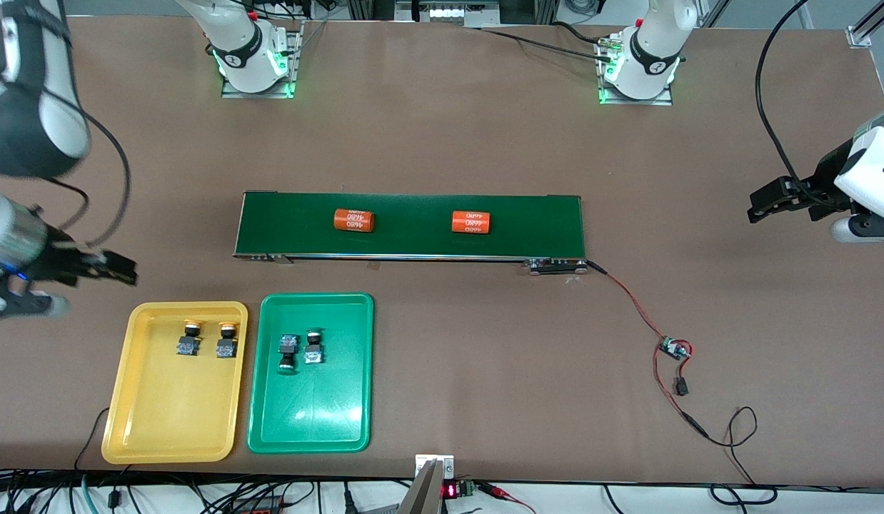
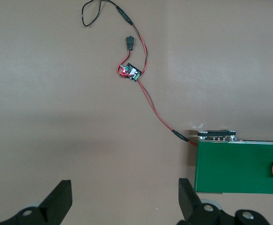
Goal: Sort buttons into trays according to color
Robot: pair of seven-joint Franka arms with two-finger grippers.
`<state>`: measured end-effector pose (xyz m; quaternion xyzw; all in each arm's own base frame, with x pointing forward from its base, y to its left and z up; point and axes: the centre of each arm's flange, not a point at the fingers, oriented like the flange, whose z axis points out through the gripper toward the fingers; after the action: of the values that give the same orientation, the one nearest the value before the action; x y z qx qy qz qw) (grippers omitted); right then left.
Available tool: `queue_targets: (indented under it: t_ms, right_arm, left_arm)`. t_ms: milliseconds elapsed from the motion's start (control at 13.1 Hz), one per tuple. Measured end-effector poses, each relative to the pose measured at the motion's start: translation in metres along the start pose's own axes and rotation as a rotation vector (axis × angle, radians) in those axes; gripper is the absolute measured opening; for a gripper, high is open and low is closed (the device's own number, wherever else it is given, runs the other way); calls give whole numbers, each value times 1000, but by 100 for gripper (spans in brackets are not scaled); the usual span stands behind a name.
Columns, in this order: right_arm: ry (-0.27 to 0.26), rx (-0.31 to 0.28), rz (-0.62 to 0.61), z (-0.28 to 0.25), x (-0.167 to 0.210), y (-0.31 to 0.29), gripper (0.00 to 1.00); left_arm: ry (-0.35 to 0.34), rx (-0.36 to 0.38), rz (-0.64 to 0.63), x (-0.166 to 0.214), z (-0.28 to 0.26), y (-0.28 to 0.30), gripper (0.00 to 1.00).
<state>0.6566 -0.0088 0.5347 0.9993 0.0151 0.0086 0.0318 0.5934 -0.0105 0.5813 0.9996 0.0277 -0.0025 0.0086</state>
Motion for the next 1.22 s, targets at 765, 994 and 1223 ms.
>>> queue_targets:
  t_ms: [765,994,1223]
  right_arm:
    - [-144,-14,-9,-58,-72,17,100]
    - [-142,20,-10,-57,-71,14,100]
    - [-141,21,-9,-57,-71,15,100]
  left_arm:
    - [12,1,-2,2,0,-1,100]
    - [12,4,6,1,0,5,100]
    - [16,-5,5,0,-2,6,100]
